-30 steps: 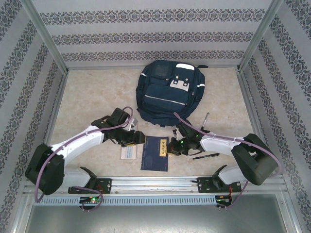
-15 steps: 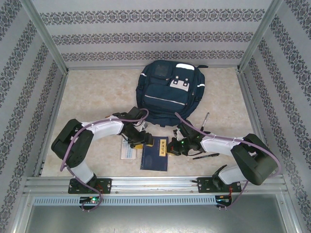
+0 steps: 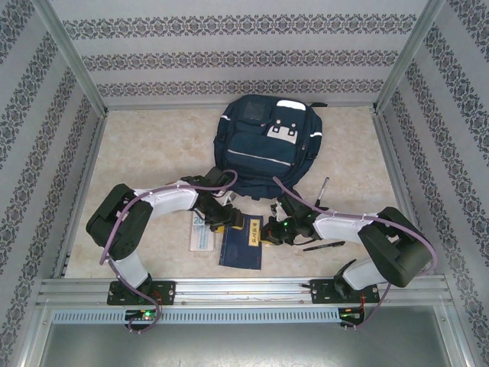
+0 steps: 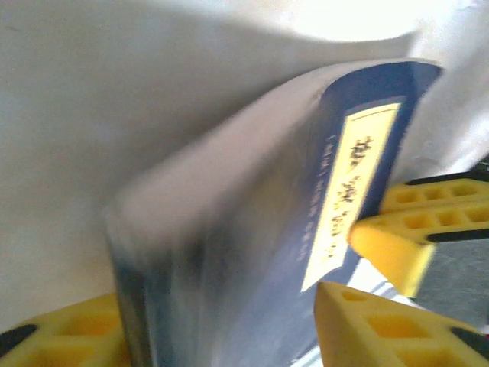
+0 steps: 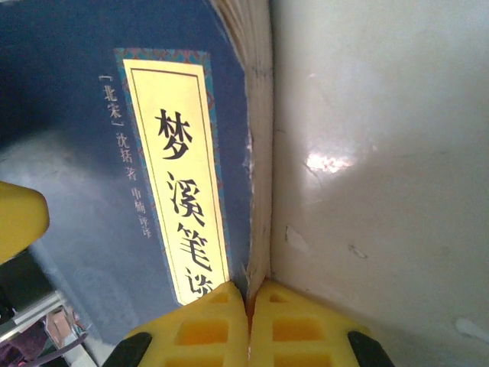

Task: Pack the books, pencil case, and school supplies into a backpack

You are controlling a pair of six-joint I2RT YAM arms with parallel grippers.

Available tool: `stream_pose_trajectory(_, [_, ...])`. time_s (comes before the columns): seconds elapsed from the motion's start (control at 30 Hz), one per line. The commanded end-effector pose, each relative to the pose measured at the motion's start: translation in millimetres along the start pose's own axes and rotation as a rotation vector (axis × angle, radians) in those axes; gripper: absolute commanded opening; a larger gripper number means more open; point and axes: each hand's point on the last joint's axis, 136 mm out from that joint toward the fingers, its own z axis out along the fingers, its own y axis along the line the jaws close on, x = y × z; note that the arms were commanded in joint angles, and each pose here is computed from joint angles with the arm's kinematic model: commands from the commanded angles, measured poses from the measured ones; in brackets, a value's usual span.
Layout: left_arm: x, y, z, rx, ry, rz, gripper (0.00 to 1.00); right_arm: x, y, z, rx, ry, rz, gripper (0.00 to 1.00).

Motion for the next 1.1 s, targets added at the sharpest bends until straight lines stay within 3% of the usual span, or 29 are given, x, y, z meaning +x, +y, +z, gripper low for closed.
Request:
stream_pose_trajectory(0.0, [-2,-49,-13,0.194,-0.037,0.126,0.41,3,0,6,0.002,0.012,-0.011,0.01])
stream_pose_trajectory(0.1, [-3,-56,-27,0.206,-0.094,0.169,0.31,1,8,1,-0.030,-0.016,-0.054,0.04])
stream_pose_trajectory(0.23, [-5,-63,-44,0.235,-0.122,0.177,0.13,-5,30,-18,-0.100,-0.077,-0.184,0.22])
stream_pose_trajectory(0.33, [-8,-82,-72,0.299,-0.147,0.206,0.08,-7,53,-49,-0.181,-0.147,-0.315,0.43])
stream_pose_trajectory(0.43, [-15,-100,-112,0.357,-0.221,0.255,0.06,-9,65,-81,-0.232,-0.232,-0.402,0.55])
stream_pose_trajectory(0.57, [-37,-116,-175,0.446,-0.394,0.207,0.00,-13,74,-118,-0.304,-0.348,-0.378,0.81])
stream_pose_trajectory(0.67, [-50,-131,-217,0.511,-0.537,0.177,0.00,-11,87,-139,-0.364,-0.407,-0.306,0.93])
stream_pose_trajectory(0.93, [-58,-178,-253,0.774,-0.545,0.160,0.00,-8,140,-151,-0.580,-0.341,-0.217,0.98])
stream_pose_trajectory(1.07, [-64,-178,-254,0.802,-0.561,0.129,0.00,-26,159,-156,-0.673,-0.420,-0.088,0.97])
